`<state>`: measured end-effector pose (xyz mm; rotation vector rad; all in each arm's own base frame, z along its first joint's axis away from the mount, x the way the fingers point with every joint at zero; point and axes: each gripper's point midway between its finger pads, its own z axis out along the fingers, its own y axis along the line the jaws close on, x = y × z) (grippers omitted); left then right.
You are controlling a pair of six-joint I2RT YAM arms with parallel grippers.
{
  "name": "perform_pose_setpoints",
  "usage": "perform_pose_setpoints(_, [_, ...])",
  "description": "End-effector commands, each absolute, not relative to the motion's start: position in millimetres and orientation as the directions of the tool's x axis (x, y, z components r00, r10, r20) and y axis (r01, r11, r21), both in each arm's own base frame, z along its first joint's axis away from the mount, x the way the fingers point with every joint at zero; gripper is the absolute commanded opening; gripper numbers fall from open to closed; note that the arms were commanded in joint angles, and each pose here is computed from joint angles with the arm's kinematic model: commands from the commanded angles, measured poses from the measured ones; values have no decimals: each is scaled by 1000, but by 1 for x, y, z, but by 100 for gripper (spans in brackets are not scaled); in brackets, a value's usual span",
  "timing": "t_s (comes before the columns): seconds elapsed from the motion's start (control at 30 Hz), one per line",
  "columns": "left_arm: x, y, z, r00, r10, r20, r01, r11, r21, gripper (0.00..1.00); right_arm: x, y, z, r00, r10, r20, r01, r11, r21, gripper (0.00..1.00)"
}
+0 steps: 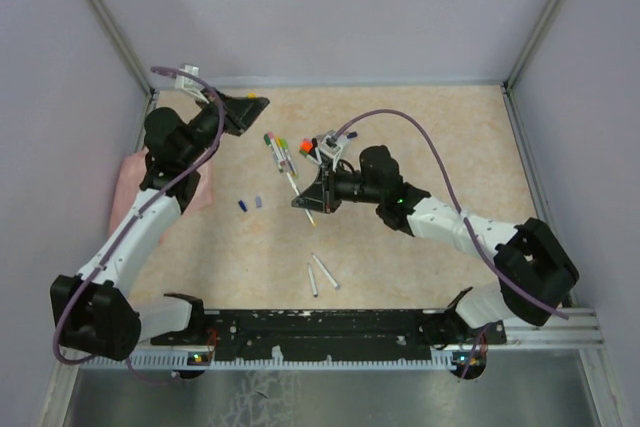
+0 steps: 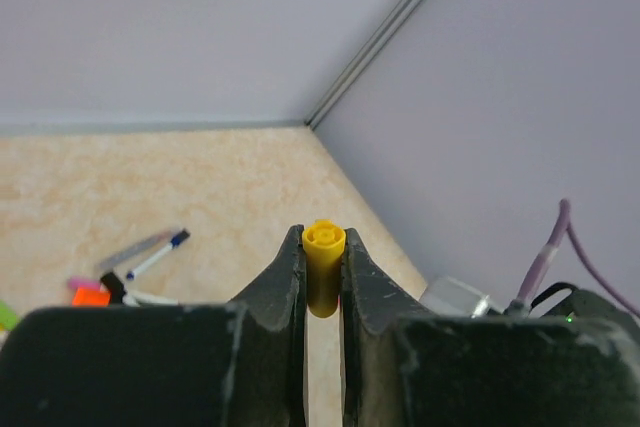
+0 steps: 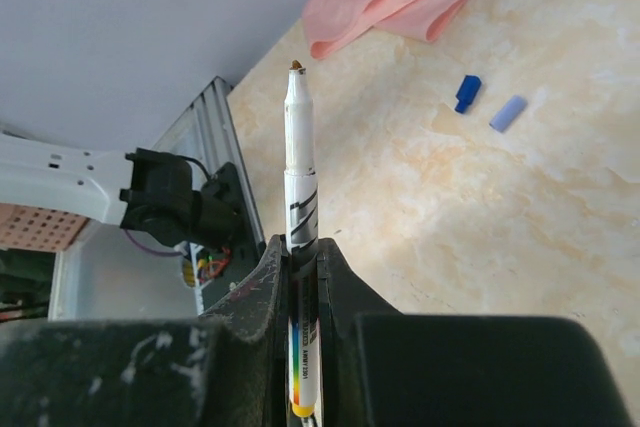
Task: Open the pen caps
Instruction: Place the pen cap at the center of the board.
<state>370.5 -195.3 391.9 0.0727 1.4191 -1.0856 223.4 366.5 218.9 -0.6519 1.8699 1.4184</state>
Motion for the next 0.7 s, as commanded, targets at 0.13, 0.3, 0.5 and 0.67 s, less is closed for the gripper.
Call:
perform_pose_setpoints(0.13, [340,-191,272,-520,-446,-728,410,617,-671,0,231,348,222,-531,-21,-847,-787,384,483,0])
perform_pose_setpoints(0.3, [326,-183,197,-678,-421,-603,209,676,-707,0,236,338,201,-552,-50,-833,-751,464,470,0])
perform_pose_setpoints(0.5, [320,-186,144,-747,-302,-593,136,803,-581,0,234,326,173,-592,-74,-803,-707,525,473,0])
perform_pose_setpoints(0.67, [323,-186,116,-763,-268,-588,28,895,-445,0,231,308,150,-622,-98,-777,-659,602,452,0])
